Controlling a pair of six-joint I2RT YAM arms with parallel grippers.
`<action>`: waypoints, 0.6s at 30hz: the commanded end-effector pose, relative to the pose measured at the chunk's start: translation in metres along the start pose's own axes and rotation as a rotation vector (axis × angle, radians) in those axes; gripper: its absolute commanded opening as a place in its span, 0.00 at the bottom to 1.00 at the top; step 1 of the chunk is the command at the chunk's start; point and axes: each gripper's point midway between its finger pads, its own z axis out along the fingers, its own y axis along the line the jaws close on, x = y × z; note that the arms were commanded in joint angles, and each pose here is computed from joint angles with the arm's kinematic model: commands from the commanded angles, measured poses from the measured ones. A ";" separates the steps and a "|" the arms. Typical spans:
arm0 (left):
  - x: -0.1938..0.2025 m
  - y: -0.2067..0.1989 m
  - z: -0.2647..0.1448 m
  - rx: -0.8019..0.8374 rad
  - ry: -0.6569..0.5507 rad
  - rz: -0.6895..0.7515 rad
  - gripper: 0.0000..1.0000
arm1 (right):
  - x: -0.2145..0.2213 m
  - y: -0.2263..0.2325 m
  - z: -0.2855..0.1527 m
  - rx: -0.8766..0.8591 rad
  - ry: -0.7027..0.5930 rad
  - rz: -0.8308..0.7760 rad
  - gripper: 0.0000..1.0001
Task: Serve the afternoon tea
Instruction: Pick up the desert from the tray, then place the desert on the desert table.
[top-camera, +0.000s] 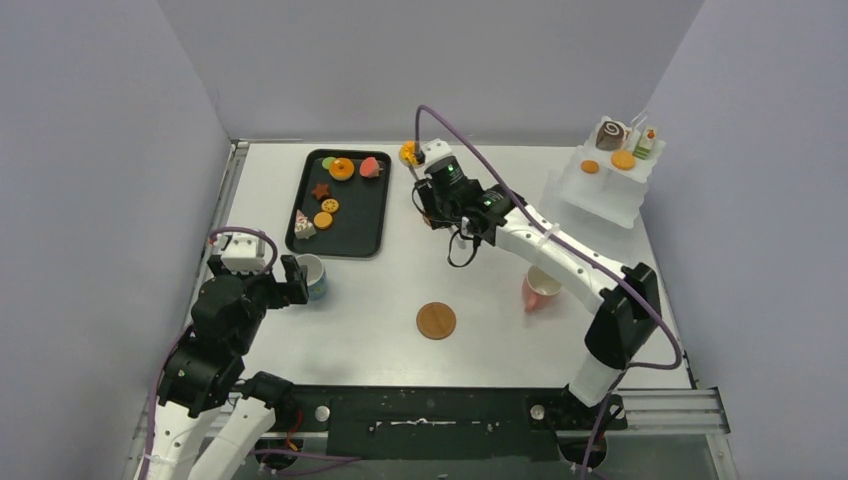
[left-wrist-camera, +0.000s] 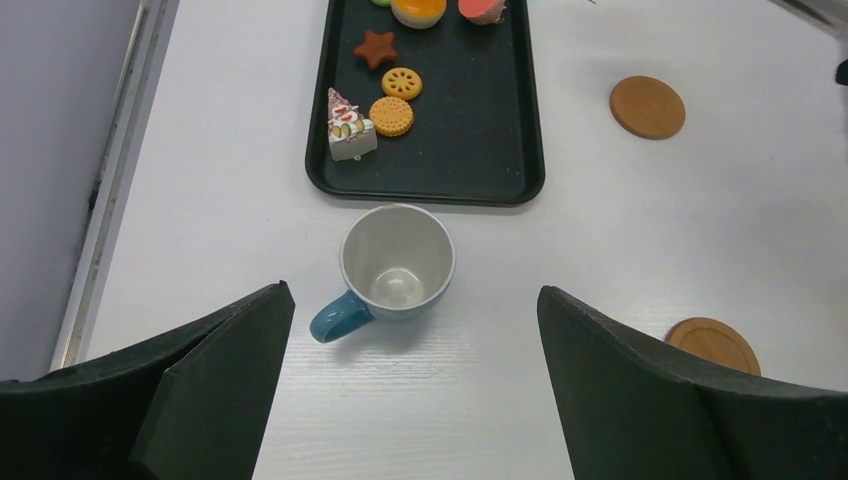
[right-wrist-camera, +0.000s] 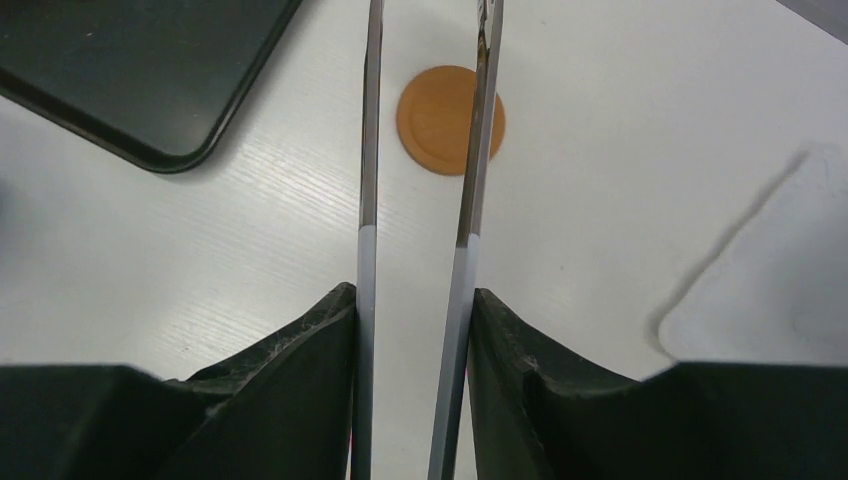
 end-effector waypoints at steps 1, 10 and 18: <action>-0.019 -0.005 -0.001 0.029 -0.075 -0.003 0.91 | -0.008 -0.048 -0.045 0.153 -0.056 0.121 0.23; -0.020 -0.007 -0.001 0.042 -0.081 0.000 0.91 | 0.033 -0.101 -0.085 0.285 0.014 0.203 0.24; -0.020 -0.007 -0.003 0.046 -0.090 0.002 0.91 | 0.056 -0.131 -0.119 0.389 0.039 0.243 0.24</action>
